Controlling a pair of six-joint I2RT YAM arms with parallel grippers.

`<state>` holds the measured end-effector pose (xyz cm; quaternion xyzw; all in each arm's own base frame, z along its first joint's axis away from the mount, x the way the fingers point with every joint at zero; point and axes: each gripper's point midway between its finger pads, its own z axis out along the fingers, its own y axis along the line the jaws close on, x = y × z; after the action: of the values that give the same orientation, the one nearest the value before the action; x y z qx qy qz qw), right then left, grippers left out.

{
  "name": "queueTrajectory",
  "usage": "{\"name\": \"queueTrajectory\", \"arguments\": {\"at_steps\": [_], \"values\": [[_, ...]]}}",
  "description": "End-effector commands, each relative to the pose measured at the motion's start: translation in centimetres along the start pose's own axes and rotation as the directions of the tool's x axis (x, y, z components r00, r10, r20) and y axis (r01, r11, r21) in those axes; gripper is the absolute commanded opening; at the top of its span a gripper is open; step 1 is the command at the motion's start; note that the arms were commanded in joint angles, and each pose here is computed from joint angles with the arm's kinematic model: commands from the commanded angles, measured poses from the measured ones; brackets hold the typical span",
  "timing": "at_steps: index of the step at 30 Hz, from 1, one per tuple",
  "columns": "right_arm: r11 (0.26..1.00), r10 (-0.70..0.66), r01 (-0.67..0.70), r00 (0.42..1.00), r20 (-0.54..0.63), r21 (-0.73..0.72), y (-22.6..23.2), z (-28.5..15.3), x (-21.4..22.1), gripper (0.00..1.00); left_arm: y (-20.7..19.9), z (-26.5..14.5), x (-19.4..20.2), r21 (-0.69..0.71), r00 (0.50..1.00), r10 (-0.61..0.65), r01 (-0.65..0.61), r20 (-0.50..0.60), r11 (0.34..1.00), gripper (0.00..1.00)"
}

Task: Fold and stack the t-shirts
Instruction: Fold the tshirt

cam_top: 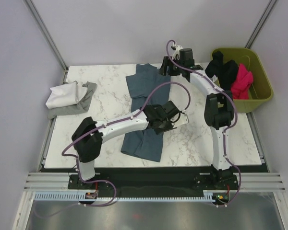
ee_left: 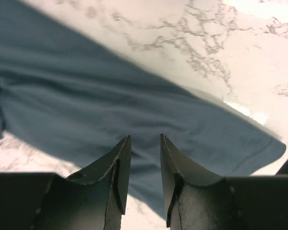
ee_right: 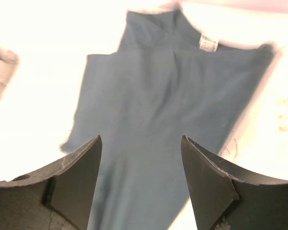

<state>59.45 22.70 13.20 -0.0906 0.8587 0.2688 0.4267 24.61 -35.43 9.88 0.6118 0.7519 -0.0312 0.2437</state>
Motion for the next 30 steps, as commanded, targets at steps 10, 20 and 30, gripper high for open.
{"name": "queueTrajectory", "arguments": {"at_steps": [10, 20, 30], "values": [[0.862, 0.477, -0.501, 0.852, -0.215, -0.072, 6.8, -16.9, 10.3, 0.75, 7.8, -10.2, 8.4, 0.147, 0.667, -0.745, 0.734, 0.033, 0.663, 0.42], [0.791, 0.543, -0.608, 0.643, -0.540, 0.072, 10.7, -22.3, 27.0, 0.75, 0.8, -6.8, 14.5, 0.292, 0.246, -0.907, 0.945, -0.343, 0.146, 0.43], [0.777, 0.518, -0.618, 0.518, -0.681, 0.122, 13.7, -24.4, 34.3, 0.73, -1.3, -3.2, 16.4, 0.251, 0.137, -0.871, 0.968, -0.471, 0.017, 0.44]]}}
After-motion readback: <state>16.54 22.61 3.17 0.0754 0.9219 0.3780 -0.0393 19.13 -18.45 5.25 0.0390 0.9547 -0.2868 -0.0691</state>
